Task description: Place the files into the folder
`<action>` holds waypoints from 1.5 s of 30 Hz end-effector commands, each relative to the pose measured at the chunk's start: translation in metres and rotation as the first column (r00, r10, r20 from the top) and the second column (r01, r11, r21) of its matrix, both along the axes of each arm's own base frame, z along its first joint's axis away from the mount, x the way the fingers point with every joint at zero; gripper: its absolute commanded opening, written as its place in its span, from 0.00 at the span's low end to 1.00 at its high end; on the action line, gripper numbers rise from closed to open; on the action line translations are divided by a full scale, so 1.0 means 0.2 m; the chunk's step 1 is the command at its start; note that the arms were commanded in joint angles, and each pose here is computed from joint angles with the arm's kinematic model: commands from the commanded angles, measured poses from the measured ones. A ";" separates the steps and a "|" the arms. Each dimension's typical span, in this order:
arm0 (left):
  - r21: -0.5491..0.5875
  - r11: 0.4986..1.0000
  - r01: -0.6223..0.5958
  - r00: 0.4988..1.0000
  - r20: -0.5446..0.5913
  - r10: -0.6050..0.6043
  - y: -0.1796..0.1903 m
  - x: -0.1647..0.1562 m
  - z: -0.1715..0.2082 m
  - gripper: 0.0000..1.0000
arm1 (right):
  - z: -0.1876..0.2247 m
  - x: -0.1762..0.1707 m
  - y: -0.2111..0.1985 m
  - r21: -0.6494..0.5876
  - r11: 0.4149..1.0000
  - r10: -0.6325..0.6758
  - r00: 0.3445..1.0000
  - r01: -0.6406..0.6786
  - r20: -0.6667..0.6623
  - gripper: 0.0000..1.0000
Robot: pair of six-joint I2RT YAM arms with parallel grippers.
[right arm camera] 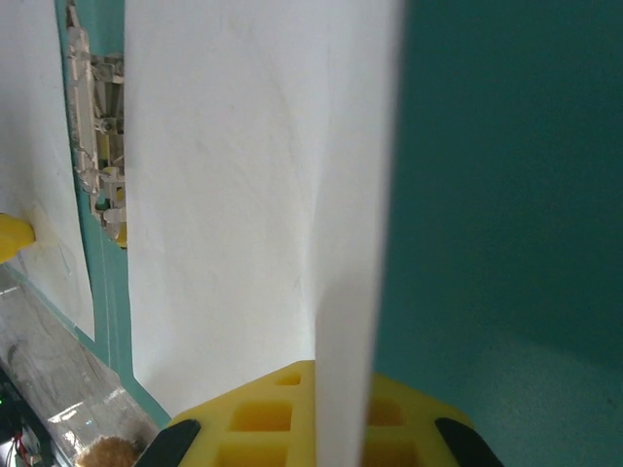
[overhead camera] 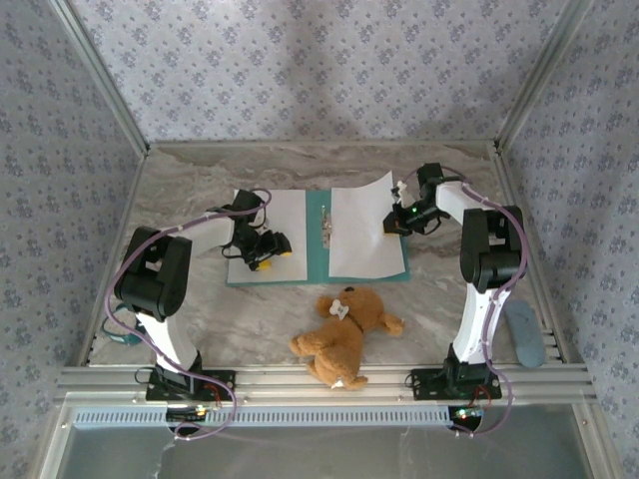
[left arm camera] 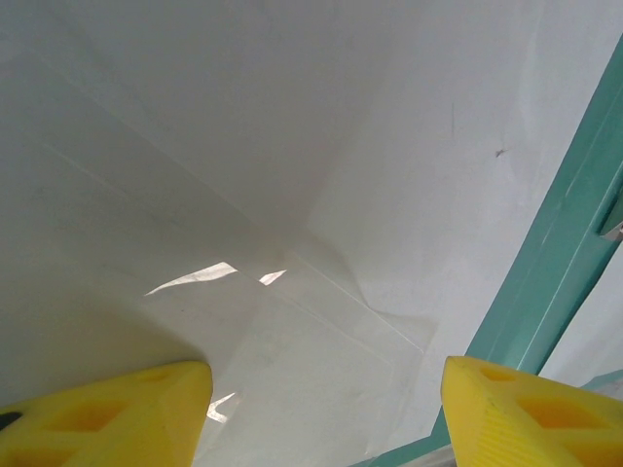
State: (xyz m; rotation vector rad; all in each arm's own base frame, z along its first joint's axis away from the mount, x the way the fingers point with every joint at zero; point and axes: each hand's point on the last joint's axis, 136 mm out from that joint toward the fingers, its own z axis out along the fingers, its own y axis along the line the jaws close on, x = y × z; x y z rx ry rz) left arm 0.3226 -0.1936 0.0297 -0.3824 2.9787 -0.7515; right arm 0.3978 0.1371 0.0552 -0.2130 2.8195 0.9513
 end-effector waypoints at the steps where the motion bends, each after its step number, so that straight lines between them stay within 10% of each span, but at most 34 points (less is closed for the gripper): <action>1: 0.113 0.994 -0.008 0.996 -0.085 0.018 0.12 -0.09 -0.11 0.66 | 0.06 0.00 0.03 0.028 0.999 0.038 0.997 -0.040 0.066 0.00; 45: 0.111 0.994 0.005 0.995 -0.098 0.006 0.12 -0.09 -0.12 0.66 | 0.02 -0.01 0.05 0.090 0.985 0.145 0.988 -0.150 0.060 0.00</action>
